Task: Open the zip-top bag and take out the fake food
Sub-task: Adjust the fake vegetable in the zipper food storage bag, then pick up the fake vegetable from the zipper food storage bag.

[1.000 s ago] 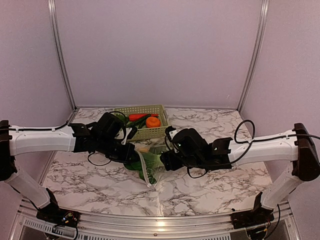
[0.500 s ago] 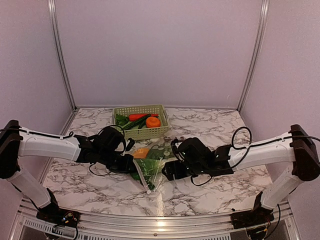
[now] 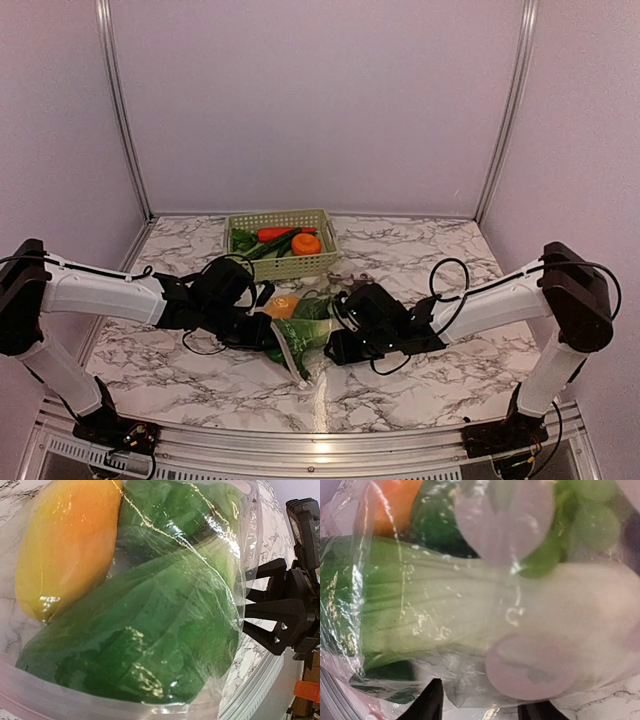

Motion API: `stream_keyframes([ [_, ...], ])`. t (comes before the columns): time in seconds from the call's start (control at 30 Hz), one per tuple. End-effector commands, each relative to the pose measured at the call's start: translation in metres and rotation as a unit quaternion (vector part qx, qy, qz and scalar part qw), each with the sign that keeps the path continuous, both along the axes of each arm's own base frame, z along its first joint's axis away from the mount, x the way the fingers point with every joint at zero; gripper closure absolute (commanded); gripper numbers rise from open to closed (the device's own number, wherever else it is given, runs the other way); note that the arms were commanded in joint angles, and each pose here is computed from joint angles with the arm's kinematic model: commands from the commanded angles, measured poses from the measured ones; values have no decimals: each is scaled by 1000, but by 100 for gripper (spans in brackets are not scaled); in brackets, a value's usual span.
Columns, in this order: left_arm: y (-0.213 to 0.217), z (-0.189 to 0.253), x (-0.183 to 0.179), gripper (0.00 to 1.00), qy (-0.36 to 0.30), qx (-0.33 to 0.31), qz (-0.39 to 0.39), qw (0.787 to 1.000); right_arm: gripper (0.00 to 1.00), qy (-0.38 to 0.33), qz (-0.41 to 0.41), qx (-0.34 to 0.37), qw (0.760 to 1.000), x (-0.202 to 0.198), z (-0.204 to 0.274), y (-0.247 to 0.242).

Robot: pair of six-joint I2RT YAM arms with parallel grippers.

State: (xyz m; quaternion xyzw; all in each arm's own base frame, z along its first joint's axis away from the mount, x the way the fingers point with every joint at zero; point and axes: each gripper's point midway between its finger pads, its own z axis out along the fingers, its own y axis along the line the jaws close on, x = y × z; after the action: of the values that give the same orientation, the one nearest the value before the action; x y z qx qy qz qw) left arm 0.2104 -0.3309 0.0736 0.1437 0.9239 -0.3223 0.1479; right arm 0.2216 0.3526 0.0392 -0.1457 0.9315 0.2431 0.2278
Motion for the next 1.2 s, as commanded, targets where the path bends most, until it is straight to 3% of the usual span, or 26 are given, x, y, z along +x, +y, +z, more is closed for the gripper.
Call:
stream_keyframes([
  [0.0,-9,4,0,100,0,-8,-9,1000,73,-14,-10,30,999,15,17,14],
  [0.07,-8,6,2,100,-4,-5,-7,1000,90,-16,-15,24,999,17,16,10],
  [0.13,-7,8,3,100,-10,-2,-5,1000,100,-15,-24,21,999,20,15,5],
  [0.63,13,54,33,100,-67,-26,52,996,100,-25,-62,-46,997,19,0,-46],
  [0.87,28,62,42,100,-63,-35,63,995,100,-40,-82,-82,992,21,0,-64],
  [1.17,17,99,43,100,-60,-105,36,992,100,-39,-88,-100,990,22,-7,-70],
])
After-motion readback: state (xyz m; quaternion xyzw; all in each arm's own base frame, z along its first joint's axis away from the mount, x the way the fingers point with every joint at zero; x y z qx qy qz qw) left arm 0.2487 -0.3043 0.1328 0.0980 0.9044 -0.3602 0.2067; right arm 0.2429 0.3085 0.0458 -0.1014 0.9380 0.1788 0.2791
